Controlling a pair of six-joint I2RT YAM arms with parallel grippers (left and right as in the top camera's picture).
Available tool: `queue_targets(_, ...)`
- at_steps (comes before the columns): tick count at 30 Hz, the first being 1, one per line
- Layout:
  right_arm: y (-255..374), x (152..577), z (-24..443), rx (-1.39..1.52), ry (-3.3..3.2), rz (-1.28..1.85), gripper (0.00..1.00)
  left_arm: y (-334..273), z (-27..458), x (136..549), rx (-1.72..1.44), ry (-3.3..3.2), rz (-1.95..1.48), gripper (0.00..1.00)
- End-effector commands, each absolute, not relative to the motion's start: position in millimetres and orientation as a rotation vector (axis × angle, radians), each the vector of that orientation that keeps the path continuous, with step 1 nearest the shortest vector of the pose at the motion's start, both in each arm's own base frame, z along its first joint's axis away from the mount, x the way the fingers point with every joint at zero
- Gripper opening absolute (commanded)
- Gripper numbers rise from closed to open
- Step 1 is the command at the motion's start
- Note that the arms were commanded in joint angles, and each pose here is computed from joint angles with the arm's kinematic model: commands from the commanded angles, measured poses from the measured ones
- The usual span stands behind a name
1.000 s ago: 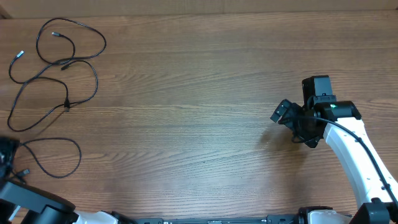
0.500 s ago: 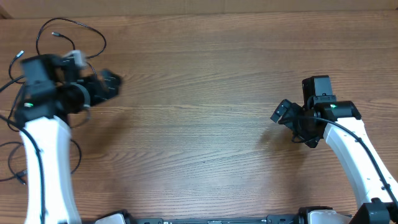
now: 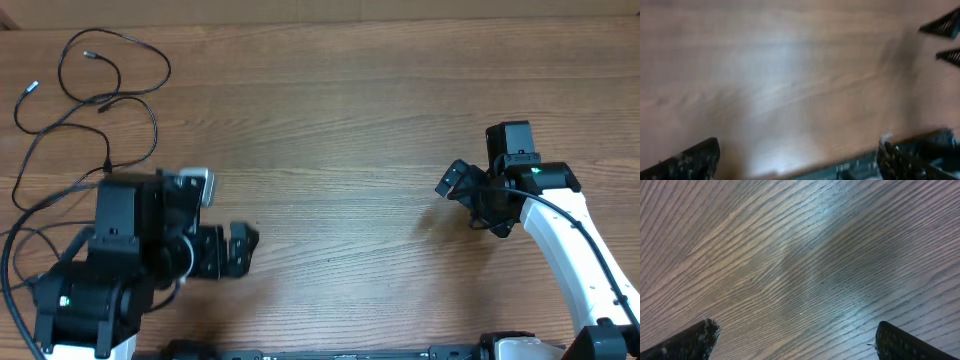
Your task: Untangle cables
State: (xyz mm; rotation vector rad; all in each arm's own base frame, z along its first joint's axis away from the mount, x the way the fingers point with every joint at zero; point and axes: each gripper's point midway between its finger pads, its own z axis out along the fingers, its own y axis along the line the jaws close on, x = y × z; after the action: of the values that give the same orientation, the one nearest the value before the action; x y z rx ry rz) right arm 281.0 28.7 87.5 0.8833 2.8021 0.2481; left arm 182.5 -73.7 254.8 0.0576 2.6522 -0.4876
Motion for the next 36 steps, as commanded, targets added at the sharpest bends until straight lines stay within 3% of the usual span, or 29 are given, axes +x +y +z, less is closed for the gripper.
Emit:
queue_targets(1, 25.4, 283.5, 88.5, 0.884, 2.790, 0.231, 1.00, -71.3, 253.3, 176.0, 0.057, 2.678, -0.467, 1.00)
queue_targets(19, 25.4, 283.5, 88.5, 0.884, 2.790, 0.231, 1.00, -71.8, 240.2, 176.5, 0.057, 2.705, -0.467, 1.00)
queue_targets(29, 25.4, 283.5, 88.5, 0.884, 2.790, 0.231, 1.00, -85.6, 211.5, 213.6, 0.354, 2.204, -0.435, 1.00)
queue_targets(36, 25.4, 283.5, 88.5, 0.884, 2.790, 0.231, 1.00, -84.2, 206.6, 206.7, 0.368, 1.972, -0.403, 1.00)
